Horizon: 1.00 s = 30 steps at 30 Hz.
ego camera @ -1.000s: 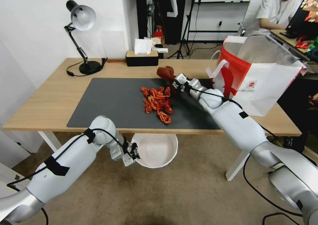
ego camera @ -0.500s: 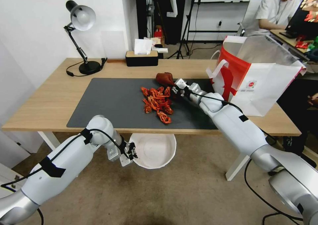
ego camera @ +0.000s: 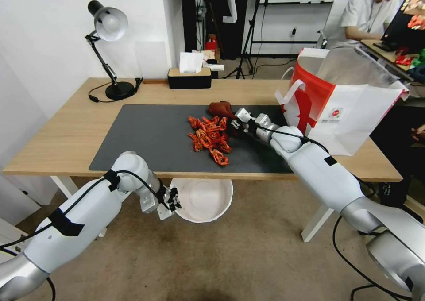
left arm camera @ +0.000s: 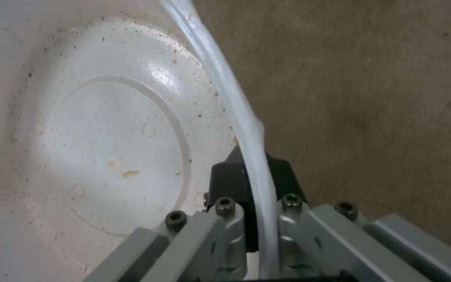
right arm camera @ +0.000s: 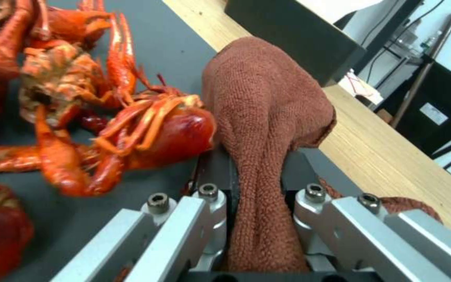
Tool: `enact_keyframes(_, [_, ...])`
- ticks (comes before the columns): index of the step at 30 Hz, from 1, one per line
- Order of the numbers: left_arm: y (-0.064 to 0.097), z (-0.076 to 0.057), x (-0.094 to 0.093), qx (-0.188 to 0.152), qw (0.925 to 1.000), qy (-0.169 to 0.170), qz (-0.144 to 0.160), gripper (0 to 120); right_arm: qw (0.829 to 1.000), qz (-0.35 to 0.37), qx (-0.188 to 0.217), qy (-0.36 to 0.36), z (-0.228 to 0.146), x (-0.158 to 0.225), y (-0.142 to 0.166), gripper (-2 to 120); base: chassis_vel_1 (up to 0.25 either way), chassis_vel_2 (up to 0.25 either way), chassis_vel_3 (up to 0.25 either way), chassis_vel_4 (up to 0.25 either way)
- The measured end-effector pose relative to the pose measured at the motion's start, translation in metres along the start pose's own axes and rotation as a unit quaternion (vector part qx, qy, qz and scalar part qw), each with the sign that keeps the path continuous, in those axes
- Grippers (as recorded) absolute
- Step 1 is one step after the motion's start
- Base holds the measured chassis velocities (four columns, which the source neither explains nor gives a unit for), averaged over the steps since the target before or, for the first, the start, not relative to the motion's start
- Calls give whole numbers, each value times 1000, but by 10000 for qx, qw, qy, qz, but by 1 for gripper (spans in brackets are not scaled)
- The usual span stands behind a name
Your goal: Sweep shrimp from table into container with towel, then put container into takeout bag.
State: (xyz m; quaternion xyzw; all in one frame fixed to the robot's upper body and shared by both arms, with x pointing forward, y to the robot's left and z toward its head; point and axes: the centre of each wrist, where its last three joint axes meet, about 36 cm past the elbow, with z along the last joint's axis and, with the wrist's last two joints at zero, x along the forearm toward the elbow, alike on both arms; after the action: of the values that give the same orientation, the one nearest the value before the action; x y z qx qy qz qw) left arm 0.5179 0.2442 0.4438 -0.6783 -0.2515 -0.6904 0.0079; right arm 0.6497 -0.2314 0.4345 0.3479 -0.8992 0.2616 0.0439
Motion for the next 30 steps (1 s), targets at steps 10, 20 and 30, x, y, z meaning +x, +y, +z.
enact_keyframes(10, [17,5,2,-178,9991,27,392,0,9999,-142,26,-30,0,12,7,10,0,0,0,0])
enact_keyframes(20, [26,10,-1,-193,9986,-36,489,0,9997,-246,15,-30,3,29,8,10,0,0,0,0])
enact_keyframes(30, [31,17,0,-173,9986,-72,486,0,9986,-534,9,-2,11,54,10,10,0,0,0,0])
